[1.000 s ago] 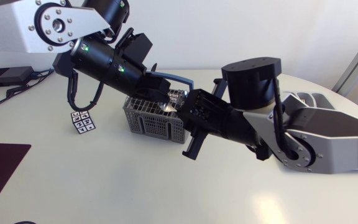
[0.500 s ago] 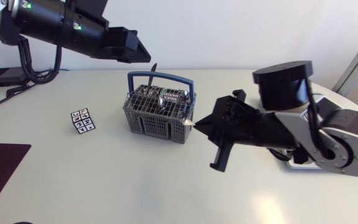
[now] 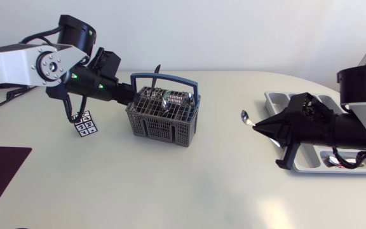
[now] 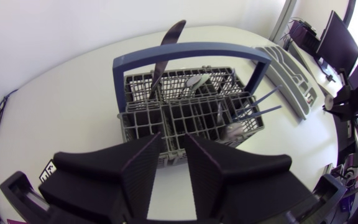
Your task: Transfer all utensils from the basket to the drawer tray.
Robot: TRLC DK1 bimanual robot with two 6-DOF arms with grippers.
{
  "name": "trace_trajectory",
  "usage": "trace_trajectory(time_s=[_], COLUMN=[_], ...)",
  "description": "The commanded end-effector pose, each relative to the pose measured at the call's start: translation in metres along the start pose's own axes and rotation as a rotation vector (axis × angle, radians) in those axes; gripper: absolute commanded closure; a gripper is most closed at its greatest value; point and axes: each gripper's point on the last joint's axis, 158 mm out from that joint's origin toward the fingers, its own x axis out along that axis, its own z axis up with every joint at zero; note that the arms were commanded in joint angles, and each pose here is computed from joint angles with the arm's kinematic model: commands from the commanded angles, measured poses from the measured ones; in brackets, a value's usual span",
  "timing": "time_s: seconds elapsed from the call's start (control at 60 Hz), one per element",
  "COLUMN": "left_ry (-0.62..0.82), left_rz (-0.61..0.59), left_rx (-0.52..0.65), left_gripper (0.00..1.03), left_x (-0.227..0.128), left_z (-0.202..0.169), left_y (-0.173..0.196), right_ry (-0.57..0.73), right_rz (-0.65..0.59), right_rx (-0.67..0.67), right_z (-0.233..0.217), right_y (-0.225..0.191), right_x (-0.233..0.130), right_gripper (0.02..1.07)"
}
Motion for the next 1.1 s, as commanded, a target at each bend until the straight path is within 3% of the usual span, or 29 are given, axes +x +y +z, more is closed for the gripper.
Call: trace_trajectory(time_s=[0.0, 0.2, 0.4, 0.567, 0.783, 1.083], left_ry=[0.045, 0.094, 0.130, 0.028, -0.144, -0.163], left_rz=[0.015, 0.051, 0.057, 0.070, 0.084, 0.080], left_rx=[0.022, 0.020, 0.014, 0.031, 0.059, 0.075], left_gripper=[0.84, 0.84, 0.84, 0.82, 0.61, 0.60], left_x=[0.023, 0.062, 0.068, 0.030, -0.014, -0.022], left_z=[-0.018, -0.038, -0.046, -0.018, 0.011, 0.007], left_y=[0.002, 0.012, 0.013, 0.009, 0.000, -0.007], right_ry=[0.021, 0.041, 0.059, 0.110, 0.178, 0.325], right_rz=[0.001, -0.010, 0.003, 0.060, 0.174, 0.258], right_rx=[0.000, 0.033, 0.068, 0.057, 0.019, -0.067], right_z=[-0.021, -0.047, -0.072, -0.108, -0.161, -0.246], right_y=[-0.003, -0.019, -0.039, -0.055, -0.070, -0.105], right_x=[-0.007, -0.026, -0.042, -0.049, -0.063, -0.089], right_gripper=[0.97, 0.97, 0.97, 0.97, 0.97, 0.97])
